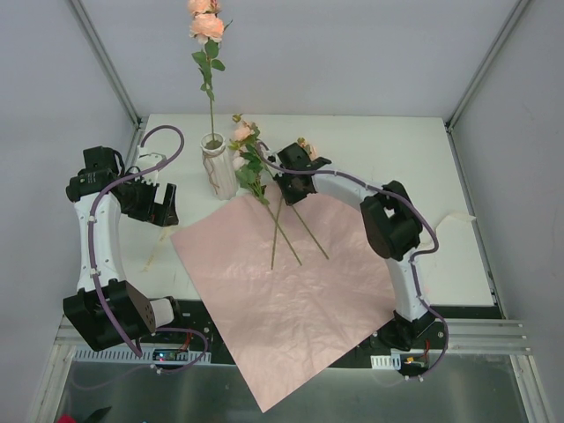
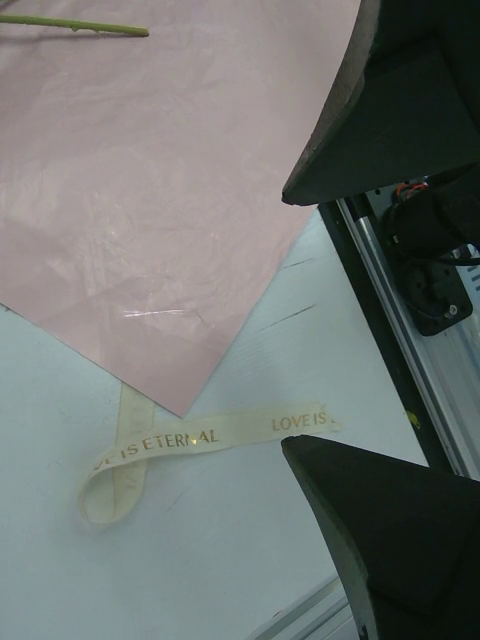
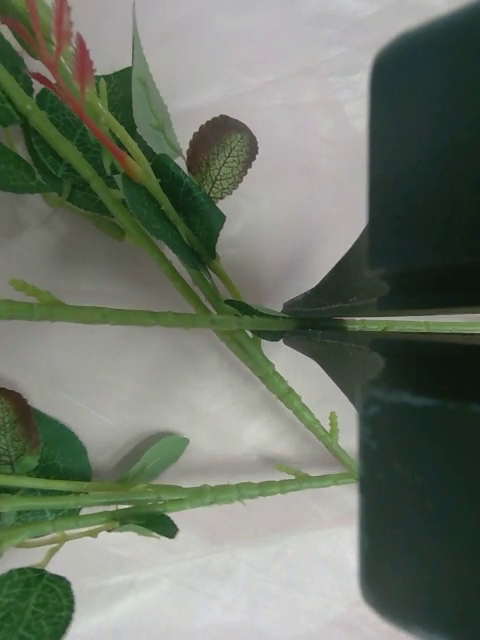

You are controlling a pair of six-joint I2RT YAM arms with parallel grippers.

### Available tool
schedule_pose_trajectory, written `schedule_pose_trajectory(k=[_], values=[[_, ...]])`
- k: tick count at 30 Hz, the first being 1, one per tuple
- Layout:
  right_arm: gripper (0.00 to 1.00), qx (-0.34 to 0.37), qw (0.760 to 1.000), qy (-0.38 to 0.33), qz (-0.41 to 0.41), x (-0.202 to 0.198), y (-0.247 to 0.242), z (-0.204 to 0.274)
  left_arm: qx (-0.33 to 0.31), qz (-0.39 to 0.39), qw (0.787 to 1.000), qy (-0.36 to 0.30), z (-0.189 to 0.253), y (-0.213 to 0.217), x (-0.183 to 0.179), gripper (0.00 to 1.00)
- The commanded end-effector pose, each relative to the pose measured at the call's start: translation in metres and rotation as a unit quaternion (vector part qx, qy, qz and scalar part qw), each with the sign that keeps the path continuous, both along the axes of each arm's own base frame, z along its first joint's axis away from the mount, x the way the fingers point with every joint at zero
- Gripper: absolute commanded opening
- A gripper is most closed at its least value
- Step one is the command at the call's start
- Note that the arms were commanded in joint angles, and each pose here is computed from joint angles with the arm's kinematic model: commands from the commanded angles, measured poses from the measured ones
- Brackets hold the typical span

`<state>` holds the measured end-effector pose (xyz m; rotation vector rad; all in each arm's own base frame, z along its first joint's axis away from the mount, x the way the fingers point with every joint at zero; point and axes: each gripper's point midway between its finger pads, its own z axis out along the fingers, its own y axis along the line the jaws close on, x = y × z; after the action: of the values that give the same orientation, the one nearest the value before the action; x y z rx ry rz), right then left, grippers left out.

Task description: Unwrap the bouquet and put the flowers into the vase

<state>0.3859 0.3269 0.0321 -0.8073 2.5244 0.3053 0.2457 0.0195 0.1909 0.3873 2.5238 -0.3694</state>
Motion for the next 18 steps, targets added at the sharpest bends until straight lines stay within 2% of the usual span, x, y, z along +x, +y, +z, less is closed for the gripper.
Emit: schedule_pose_trajectory(k=[1,9,18], values=[[0.01,0.07,0.993,-0.089,-0.019,0.009,0.004,0.098,0.011,-0.003,1.0,-0.019,0.015,0.002,-0.003,0.99],[0.01,0.155,0.976,-0.15,-0.043,-0.001,-0.001,0.19,0.01,-0.005,1.0,-0.024,0.019,0.001,-0.005,0.99],[0.01,0.253,0.944,-0.21,-0.019,-0.028,0.006,0.286,0.0,-0.007,1.0,-0.027,0.022,-0.004,-0.01,0.99]])
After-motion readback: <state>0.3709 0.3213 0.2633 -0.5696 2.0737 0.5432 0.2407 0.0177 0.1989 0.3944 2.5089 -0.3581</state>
